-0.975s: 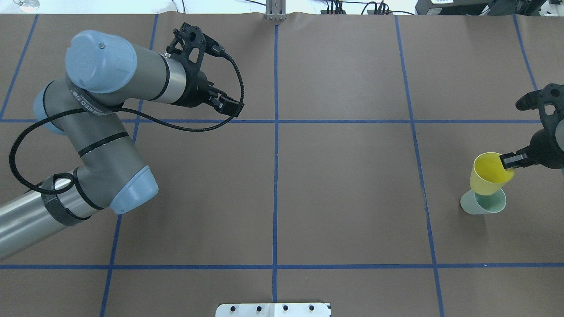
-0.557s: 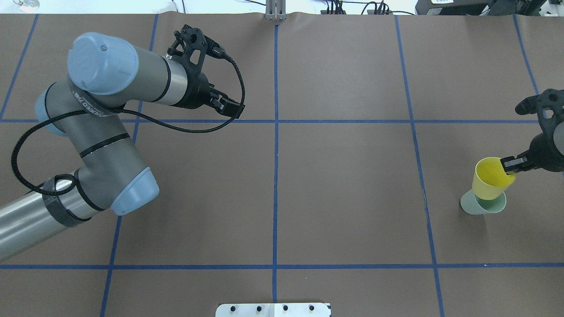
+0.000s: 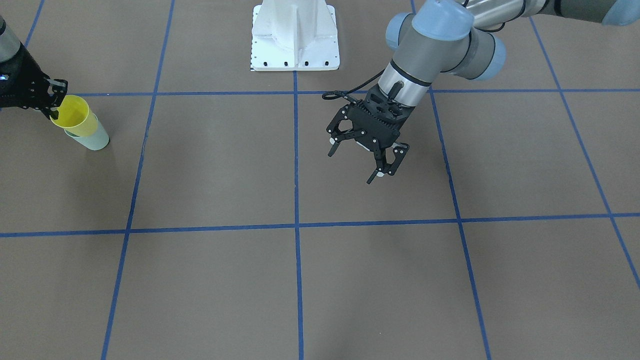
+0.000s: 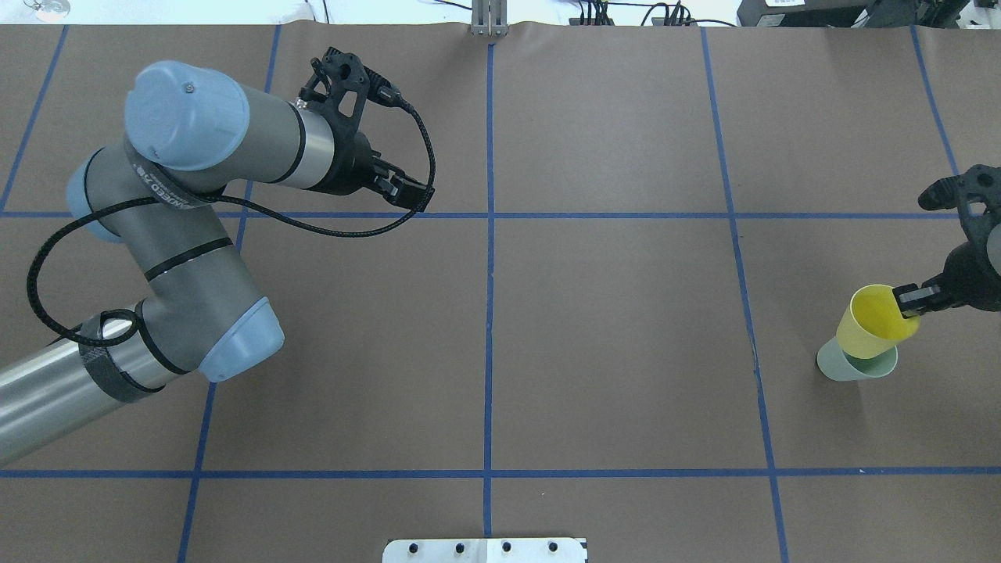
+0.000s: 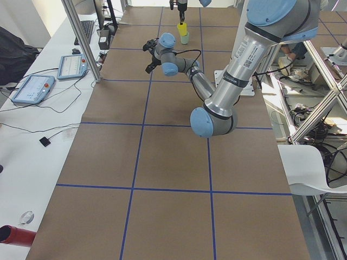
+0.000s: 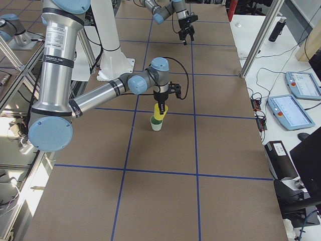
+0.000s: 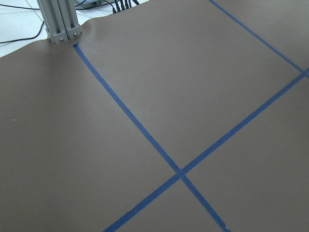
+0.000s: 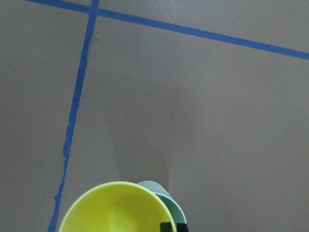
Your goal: Transfer and stack yellow cup on green cup
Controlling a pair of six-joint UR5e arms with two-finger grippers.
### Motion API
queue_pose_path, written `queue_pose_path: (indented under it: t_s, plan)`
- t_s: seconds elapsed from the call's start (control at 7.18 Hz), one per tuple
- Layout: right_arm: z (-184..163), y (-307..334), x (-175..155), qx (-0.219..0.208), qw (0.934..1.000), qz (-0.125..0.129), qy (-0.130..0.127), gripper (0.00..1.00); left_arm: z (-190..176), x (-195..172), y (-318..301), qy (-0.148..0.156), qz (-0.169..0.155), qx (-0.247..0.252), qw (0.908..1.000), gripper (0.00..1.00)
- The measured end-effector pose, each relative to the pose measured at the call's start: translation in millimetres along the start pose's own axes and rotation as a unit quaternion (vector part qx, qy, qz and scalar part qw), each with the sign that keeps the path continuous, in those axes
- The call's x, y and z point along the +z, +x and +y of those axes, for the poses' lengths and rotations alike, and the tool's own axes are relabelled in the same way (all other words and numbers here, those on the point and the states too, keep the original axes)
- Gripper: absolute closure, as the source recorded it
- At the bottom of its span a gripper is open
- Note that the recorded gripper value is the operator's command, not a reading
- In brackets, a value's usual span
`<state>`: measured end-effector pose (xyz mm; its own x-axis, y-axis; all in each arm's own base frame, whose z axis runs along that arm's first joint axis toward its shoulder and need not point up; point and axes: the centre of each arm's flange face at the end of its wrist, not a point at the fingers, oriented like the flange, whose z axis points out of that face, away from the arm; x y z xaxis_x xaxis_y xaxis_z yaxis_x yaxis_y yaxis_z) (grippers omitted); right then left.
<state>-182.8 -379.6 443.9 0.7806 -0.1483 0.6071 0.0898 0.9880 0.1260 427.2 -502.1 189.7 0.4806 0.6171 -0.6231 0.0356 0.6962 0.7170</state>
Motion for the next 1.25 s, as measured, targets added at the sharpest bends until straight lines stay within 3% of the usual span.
queue_pose_path:
  t_s: [0.56, 1.25]
  plan:
    - [-4.2, 18.9, -16.4, 0.013, 0.9996, -0.023, 0.001, 1.00, 0.1, 0.7, 0.6, 0.000, 0.001, 0.000, 1.0000, 0.00]
    - [-3.2, 27.7, -4.8, 0.021, 0.9996, -0.017, -0.011, 1.00, 0.2, 1.0, 0.5, 0.000, 0.000, -0.003, 1.0000, 0.00]
